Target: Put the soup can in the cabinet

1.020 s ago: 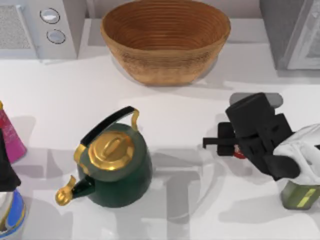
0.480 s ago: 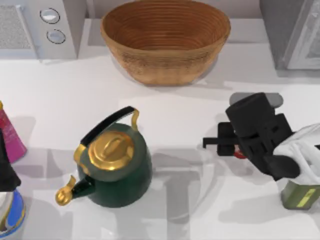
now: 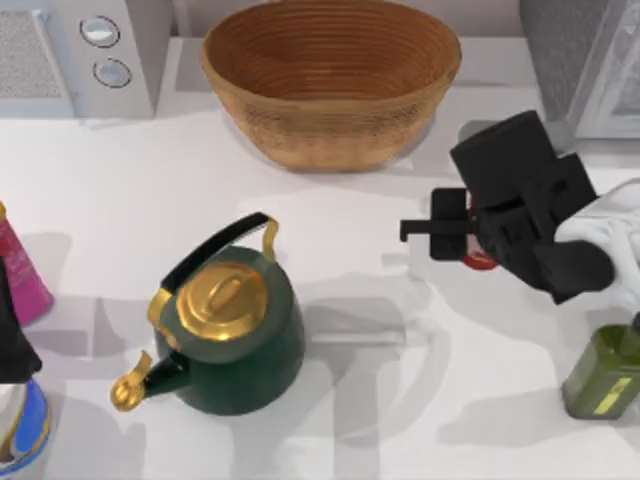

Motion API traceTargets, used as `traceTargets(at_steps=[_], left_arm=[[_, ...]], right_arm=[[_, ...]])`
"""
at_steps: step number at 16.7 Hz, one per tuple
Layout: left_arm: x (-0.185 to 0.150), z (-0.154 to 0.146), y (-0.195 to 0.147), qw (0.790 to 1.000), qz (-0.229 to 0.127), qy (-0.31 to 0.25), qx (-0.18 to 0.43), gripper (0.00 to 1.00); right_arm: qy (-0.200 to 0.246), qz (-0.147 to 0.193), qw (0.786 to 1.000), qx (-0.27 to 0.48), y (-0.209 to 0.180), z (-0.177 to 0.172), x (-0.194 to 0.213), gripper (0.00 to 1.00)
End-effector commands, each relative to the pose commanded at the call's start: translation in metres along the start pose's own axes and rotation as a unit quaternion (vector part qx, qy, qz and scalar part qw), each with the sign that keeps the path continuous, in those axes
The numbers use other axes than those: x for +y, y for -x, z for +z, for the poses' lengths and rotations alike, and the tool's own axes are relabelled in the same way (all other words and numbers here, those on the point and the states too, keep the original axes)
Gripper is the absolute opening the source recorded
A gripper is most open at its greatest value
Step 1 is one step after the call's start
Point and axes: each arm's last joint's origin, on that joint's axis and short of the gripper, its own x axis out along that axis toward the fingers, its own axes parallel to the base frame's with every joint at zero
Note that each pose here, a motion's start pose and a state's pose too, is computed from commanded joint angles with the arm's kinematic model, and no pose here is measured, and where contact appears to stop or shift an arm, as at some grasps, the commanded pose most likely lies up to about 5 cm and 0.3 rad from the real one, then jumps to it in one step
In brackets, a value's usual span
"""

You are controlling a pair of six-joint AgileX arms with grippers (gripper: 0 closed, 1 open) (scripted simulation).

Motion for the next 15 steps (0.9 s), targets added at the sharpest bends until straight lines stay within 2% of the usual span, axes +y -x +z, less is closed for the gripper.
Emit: traceTargets(at_steps=[3,8,15], left_arm=[[0.000,0.000,0.000,1.000,0.000,0.000,0.000,1.00],[0.000,0.000,0.000,1.000,0.000,0.000,0.000,1.00],[0.000,0.000,0.000,1.000,0.000,0.000,0.000,1.00]], right_arm=[[0.014,-0.016,0.999,0.029,0.019,0.013,-0.003,0.00],[0.005,-0.005,1.000,0.011,0.066,0.052,-0.007,0.00],[0.003,0.003,1.000,0.005,0.071,0.054,-0.008,0.00]])
